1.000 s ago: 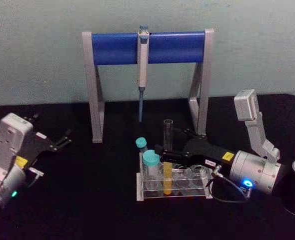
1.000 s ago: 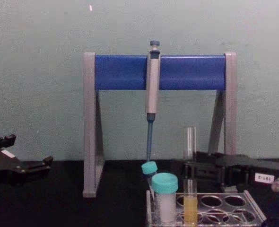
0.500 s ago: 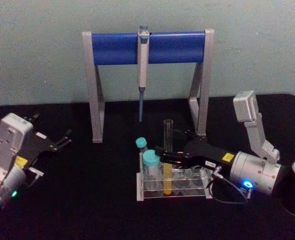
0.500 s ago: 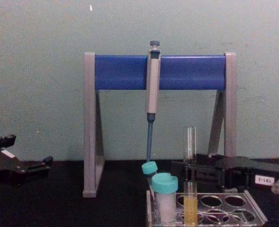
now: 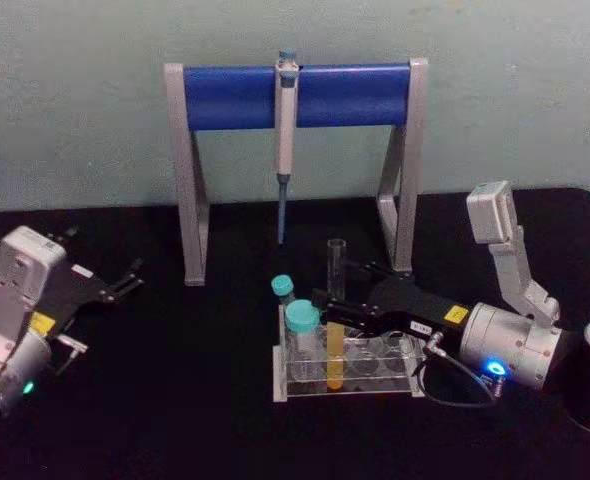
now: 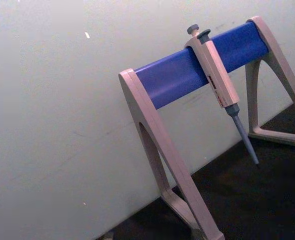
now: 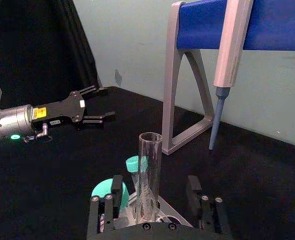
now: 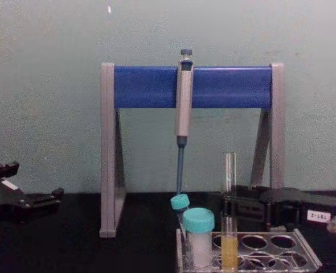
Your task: Pick up the test tube from the test tube rack, shake it, then place it back into the test tube rack.
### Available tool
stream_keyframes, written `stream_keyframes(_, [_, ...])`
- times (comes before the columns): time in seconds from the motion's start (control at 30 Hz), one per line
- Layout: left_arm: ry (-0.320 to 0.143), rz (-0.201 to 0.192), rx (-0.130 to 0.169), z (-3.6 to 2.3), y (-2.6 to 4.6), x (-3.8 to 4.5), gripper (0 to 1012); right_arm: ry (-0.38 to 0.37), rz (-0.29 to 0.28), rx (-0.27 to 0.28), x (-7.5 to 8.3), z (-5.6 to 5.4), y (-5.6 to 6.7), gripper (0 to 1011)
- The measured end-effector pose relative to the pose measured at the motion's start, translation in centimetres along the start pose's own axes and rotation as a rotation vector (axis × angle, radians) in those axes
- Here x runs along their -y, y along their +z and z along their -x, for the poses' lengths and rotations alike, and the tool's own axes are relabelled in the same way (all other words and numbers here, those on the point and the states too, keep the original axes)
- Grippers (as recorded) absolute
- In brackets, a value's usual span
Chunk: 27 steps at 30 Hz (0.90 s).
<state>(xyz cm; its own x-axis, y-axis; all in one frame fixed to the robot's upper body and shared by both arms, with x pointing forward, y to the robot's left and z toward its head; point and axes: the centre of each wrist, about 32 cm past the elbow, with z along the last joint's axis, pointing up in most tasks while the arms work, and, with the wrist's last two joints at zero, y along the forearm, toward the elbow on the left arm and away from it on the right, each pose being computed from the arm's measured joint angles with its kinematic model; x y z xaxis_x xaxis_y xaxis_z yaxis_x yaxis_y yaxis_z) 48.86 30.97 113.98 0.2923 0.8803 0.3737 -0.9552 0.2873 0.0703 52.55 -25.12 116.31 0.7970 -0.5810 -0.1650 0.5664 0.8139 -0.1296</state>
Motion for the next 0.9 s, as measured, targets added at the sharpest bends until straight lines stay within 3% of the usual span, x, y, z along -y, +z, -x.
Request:
stream_keyframes(0.6, [0.000, 0.000, 0.000, 0.00, 0.00, 0.00, 1001, 0.000, 0.000, 0.000, 0.02, -0.03, -0.01, 277])
stream_keyframes(0.9, [0.000, 0.000, 0.000, 0.00, 0.00, 0.00, 1001, 0.001, 0.000, 0.000, 0.02, -0.02, -0.01, 234])
